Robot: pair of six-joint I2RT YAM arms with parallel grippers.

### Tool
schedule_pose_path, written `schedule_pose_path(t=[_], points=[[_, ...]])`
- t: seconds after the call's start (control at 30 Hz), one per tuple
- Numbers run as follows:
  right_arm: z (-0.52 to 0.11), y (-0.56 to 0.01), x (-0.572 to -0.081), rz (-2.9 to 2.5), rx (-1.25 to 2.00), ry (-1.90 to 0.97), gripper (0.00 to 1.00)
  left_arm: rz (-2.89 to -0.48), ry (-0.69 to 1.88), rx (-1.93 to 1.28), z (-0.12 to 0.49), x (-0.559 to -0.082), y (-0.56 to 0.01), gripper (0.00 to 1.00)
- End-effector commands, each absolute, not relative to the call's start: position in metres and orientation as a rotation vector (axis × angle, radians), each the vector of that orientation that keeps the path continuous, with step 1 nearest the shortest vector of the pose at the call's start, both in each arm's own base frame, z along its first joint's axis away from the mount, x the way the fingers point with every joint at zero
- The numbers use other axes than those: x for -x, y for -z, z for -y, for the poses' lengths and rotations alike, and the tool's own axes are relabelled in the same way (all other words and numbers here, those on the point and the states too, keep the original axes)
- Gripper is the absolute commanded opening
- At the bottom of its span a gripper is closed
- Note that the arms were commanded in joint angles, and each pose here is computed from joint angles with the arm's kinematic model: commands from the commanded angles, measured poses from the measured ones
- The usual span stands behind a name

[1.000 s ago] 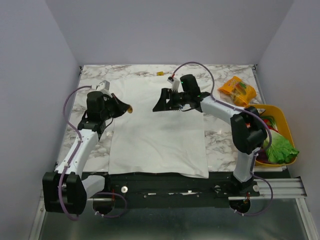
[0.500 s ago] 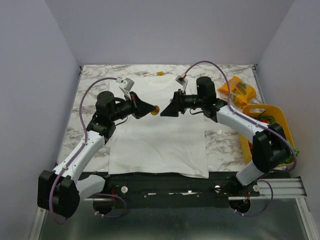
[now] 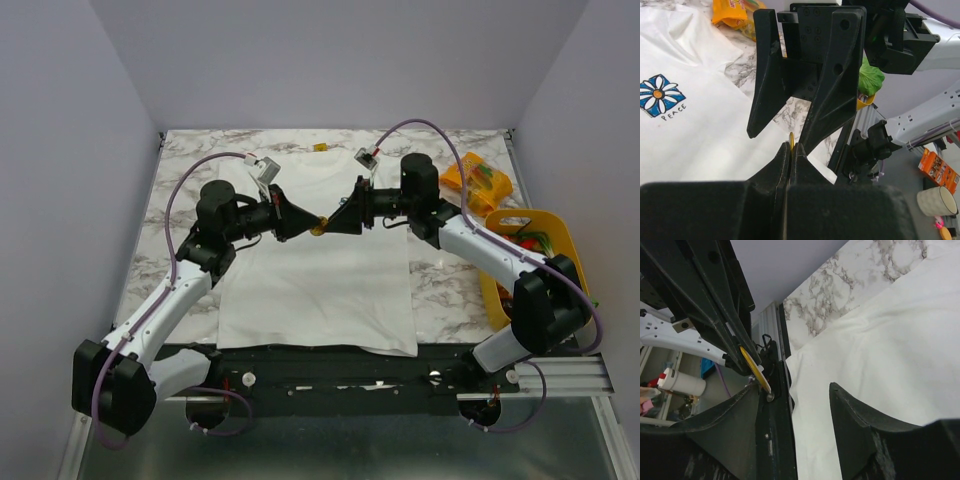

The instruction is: Pin the brooch onto the clothing

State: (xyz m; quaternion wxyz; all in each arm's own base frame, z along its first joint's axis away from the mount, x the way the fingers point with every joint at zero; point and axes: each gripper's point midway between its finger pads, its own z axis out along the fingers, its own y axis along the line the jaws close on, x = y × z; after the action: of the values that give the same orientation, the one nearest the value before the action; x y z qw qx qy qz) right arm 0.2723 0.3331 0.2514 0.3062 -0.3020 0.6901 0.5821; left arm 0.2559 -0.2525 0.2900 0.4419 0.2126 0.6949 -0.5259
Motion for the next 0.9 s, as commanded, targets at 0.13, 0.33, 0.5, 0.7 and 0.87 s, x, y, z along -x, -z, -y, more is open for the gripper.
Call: schedule_pose_path(t=[0.13, 0.33, 0.5, 0.7, 0.87], points=[[-0.333, -0.275, -0.26, -1.704, 0.874, -1.579, 0.65, -1.689, 1.331, -0.641, 0.262, -0.24, -0.304, 0.0], [-0.333, -0.28, -0.256, -1.674, 0.899, -1.601, 0.3, -1.706, 1.333, -0.648, 0.264, -0.24, -0.3, 0.0], [-0.334, -0.283, -0.251, -1.648, 0.908, -1.614, 0.0, -1.732, 1.286, -0.641, 0.261, -0.244, -0.299, 0.0], [-0.331, -0.285, -0.254, -1.669, 0.877, -1.568, 0.0, -1.803, 1.155, -0.6, 0.25, -0.256, -0.291, 0.19], [-0.329, -0.274, -0.272, -1.814, 0.754, -1.473, 0.0, -1.888, 0.954, -0.477, 0.232, -0.273, -0.28, 0.61]])
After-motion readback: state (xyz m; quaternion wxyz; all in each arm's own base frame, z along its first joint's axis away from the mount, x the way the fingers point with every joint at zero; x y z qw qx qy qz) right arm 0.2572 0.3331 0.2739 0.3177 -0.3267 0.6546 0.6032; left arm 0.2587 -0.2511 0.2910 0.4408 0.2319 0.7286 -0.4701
